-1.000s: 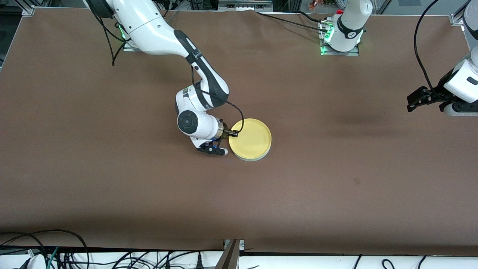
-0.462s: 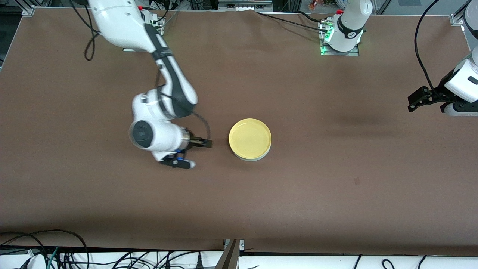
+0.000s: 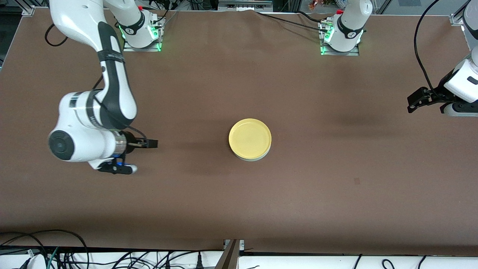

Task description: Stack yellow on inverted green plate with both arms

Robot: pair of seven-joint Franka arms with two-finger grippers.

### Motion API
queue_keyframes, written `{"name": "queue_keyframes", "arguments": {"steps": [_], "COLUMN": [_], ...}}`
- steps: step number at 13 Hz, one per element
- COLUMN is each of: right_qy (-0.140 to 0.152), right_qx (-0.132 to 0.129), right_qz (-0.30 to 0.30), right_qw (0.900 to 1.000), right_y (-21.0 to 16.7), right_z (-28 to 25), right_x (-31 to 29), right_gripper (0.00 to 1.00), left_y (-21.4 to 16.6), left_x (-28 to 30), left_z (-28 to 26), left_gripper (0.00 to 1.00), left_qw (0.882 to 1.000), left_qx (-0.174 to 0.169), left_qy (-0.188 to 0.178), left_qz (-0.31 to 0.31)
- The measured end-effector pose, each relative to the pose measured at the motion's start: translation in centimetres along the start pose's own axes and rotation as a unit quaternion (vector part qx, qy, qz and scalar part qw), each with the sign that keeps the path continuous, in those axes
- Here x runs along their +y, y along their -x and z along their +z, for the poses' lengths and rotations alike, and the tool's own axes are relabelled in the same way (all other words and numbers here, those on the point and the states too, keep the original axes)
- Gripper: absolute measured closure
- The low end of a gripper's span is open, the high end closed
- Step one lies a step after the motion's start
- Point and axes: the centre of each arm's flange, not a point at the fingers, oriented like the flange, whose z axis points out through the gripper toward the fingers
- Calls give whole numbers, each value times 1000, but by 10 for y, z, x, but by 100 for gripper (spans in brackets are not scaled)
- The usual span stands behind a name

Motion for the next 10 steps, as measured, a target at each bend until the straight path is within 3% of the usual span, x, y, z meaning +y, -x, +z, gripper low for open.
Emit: {"name": "queue_keyframes", "arguments": {"steps": [3,6,10], "right_qy": [44,48,47], "right_qx": [13,20,51], "right_qz": [-3,-9,-13], "right_qw": [999,999,998], "right_y": [10,39,98], "right_z": [-41,-99,-159], "right_x": [45,93,128], "right_gripper": [0,0,0], "left_y": [0,0,0], "left_x": [2,3,4], "left_z": [0,0,0], "left_gripper": [0,0,0], "left_qw": [1000,1000,1000], "left_qx": [0,0,0], "left_qy": [0,0,0], "left_qz": [2,3,4]}}
